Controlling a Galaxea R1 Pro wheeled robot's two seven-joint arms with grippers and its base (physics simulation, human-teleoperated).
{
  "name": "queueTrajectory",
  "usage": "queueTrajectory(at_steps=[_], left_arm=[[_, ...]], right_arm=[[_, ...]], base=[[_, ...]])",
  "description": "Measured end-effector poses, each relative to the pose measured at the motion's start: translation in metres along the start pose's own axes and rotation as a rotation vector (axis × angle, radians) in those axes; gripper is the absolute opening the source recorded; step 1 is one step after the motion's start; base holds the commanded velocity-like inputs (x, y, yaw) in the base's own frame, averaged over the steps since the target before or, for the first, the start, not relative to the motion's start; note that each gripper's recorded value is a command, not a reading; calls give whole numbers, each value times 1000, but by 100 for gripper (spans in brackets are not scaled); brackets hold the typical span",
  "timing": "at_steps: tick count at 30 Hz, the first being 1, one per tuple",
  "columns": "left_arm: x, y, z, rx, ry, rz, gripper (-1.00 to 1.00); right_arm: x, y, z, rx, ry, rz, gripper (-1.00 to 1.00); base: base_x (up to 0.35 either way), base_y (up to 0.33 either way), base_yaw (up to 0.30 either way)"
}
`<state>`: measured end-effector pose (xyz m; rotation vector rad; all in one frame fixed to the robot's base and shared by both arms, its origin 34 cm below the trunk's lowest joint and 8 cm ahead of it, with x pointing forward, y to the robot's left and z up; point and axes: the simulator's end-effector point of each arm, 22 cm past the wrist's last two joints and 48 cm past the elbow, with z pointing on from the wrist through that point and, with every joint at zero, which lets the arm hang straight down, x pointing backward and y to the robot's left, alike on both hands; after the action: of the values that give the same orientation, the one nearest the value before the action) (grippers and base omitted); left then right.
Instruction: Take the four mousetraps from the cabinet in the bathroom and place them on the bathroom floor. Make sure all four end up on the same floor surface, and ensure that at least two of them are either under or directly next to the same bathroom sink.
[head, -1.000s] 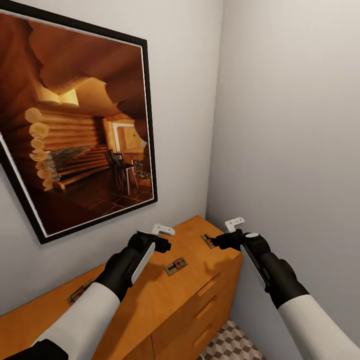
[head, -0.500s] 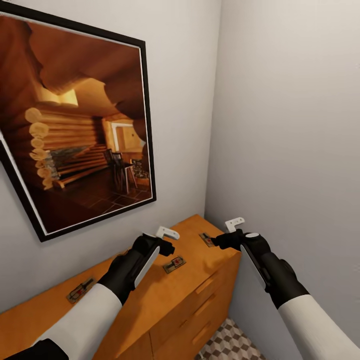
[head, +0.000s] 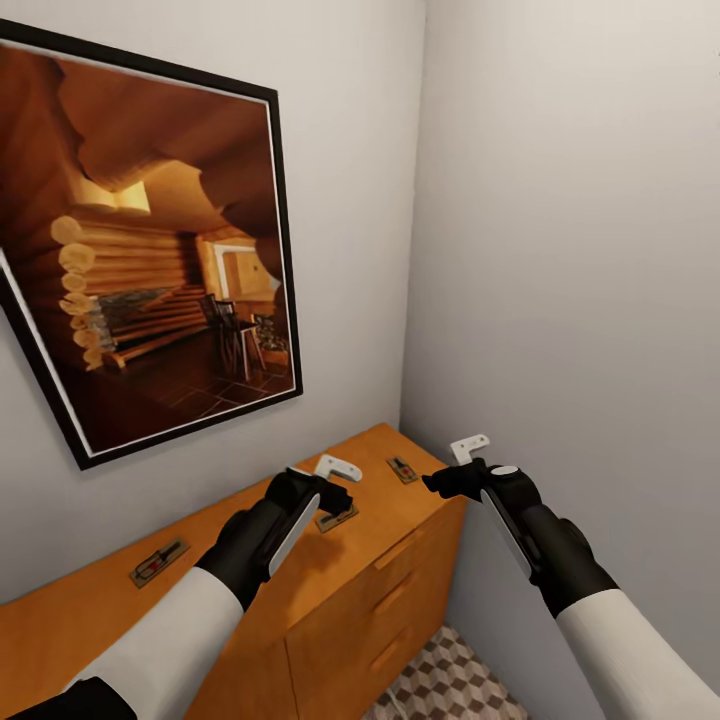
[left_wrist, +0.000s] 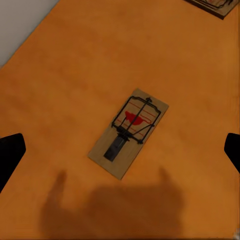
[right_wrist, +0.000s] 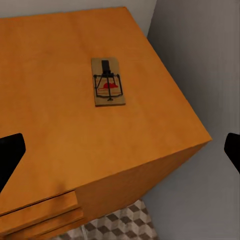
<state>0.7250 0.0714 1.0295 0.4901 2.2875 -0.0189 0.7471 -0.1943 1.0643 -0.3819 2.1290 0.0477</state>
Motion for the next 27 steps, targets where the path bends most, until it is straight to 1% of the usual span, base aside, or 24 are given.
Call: queueTrajectory(at_steps=[8,16,21,27], left_arm=[[1,0,0,7,1,1,100],[3,6,1,-2,3,2,100],[7,17,1,-17,8,4,100],[8,23,0,-26,9,5,100]], right_arm=[[0,0,0,0,0,0,100],[0,0,0,0,0,0,100],[-1,0,-1,-1,-1,0,100],[-2,0,-2,0,-3,-1,100]], base=[[-5,-4,0],[0,0,-20],[0,0,-155],[0,0,-218]])
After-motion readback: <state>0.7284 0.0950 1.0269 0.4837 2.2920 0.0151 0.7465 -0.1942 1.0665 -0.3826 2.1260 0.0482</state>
